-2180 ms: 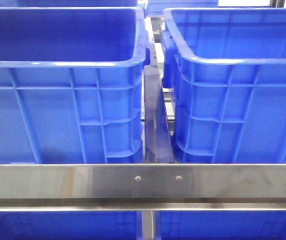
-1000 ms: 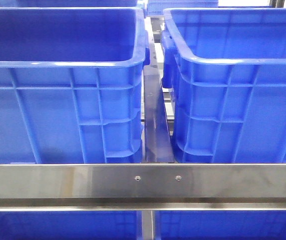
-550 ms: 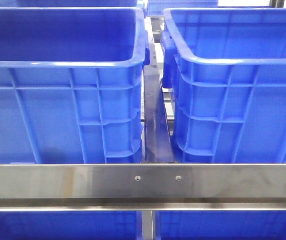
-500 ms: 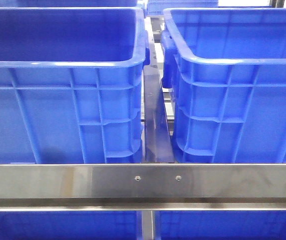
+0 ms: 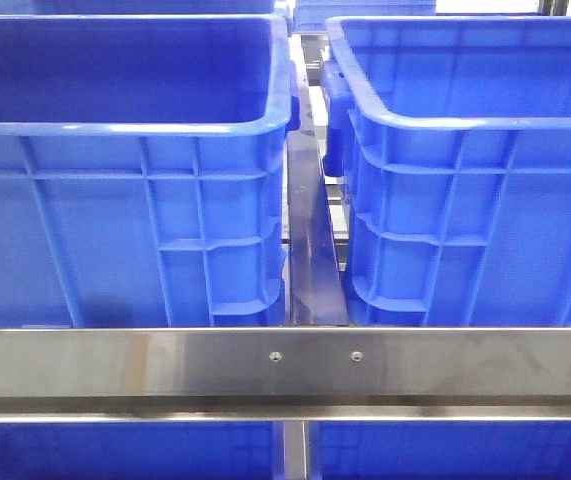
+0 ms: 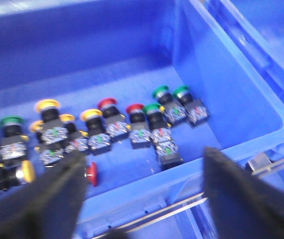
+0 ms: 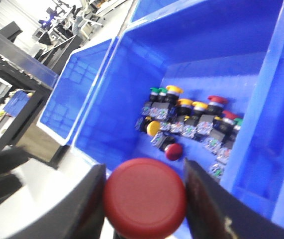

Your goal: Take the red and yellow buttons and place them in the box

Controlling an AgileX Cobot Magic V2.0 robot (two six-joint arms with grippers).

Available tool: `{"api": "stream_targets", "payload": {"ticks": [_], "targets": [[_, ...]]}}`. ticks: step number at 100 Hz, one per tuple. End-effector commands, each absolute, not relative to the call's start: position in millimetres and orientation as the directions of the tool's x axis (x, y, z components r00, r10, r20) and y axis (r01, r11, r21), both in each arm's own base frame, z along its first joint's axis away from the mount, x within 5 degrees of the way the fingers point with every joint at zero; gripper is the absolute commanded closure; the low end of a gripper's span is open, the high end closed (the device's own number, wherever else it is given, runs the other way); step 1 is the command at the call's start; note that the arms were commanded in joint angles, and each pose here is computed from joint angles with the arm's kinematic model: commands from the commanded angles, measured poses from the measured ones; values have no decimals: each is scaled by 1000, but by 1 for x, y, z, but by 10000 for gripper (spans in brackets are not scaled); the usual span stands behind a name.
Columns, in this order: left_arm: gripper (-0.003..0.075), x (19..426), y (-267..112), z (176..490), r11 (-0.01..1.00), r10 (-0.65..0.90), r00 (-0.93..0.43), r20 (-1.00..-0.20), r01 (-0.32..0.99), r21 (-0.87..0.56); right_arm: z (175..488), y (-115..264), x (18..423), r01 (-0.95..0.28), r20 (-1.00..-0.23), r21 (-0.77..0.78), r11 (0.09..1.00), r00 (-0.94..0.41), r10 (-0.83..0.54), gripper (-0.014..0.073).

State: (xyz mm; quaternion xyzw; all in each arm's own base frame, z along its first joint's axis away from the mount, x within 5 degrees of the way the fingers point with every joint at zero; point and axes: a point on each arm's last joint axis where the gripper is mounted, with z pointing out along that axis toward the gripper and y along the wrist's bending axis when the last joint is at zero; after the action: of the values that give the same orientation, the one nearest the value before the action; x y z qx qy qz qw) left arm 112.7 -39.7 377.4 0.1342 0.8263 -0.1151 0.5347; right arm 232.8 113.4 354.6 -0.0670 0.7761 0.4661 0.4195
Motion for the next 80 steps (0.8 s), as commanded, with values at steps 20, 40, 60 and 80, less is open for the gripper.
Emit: {"api": "stream_targets", "payload": {"ticks": [20, 40, 60, 80], "targets": [[727, 87, -32, 378, 942, 20, -249, -968, 329, -65, 375, 99, 244, -475, -834, 534, 699, -431, 344, 421], [739, 86, -31, 377, 942, 21, -253, -967, 330, -66, 373, 72, 262, -250, -911, 386, 888, -254, 324, 421], [739, 86, -31, 377, 942, 21, -253, -967, 330, -66, 355, 46, 284, 68, -933, 305, 950, -179, 312, 421], [739, 86, -31, 377, 942, 21, -253, -967, 330, -66, 336, 48, 317, 106, -964, 144, 984, -207, 164, 421]]}}
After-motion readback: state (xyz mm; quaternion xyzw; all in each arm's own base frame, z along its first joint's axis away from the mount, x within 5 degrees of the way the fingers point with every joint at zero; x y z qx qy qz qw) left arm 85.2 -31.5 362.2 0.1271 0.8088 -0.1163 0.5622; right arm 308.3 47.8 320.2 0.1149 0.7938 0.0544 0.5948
